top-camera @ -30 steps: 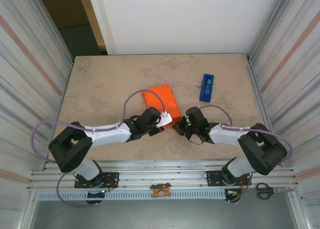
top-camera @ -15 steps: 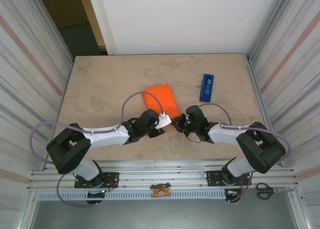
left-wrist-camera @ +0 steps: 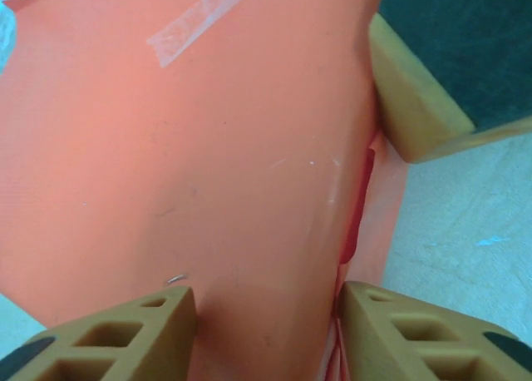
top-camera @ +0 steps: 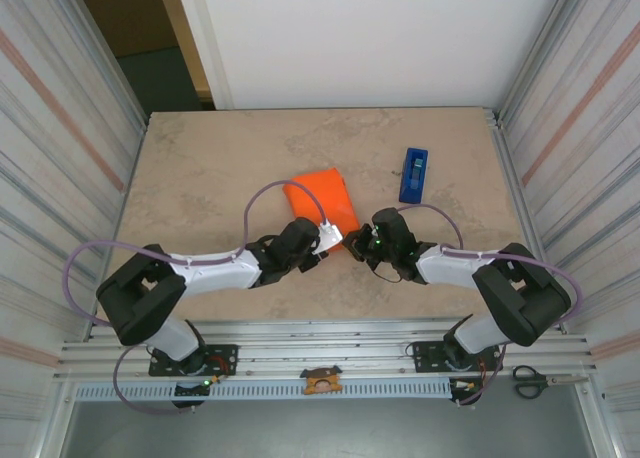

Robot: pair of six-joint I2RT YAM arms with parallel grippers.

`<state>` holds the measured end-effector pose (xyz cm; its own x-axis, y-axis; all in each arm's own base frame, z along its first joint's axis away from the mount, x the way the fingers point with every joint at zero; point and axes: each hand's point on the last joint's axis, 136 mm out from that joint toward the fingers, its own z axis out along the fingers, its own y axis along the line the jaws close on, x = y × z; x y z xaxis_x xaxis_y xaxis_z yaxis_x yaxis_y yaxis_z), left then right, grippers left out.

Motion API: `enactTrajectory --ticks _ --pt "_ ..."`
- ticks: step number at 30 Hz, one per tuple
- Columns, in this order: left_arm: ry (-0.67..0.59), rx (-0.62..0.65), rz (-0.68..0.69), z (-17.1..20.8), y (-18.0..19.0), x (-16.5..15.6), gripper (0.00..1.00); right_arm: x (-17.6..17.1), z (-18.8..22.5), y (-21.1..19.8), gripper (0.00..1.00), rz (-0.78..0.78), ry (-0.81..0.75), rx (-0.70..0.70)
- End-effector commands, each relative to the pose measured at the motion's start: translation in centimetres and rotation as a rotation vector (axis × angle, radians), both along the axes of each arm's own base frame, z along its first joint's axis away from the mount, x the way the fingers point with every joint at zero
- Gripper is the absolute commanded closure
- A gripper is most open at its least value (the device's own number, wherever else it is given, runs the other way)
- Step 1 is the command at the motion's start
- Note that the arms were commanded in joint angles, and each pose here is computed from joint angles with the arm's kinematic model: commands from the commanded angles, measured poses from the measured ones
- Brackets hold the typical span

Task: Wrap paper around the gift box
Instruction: Fifth fold the wrapping paper around the gift box.

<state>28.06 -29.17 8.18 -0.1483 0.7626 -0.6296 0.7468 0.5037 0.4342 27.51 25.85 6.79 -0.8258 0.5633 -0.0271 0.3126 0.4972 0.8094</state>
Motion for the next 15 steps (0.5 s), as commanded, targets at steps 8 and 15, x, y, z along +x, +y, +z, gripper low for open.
enactTrajectory --ticks 8,15 --pt "0.131 0.087 0.029 -4.2 1.5 -2.0 0.56 -2.6 -0.7 -1.6 0.94 0.014 0.017 -0.101" --pt "0.143 0.090 0.032 -4.4 1.5 -2.1 0.56 -2.3 -1.6 0.2 0.95 0.046 0.036 -0.062"
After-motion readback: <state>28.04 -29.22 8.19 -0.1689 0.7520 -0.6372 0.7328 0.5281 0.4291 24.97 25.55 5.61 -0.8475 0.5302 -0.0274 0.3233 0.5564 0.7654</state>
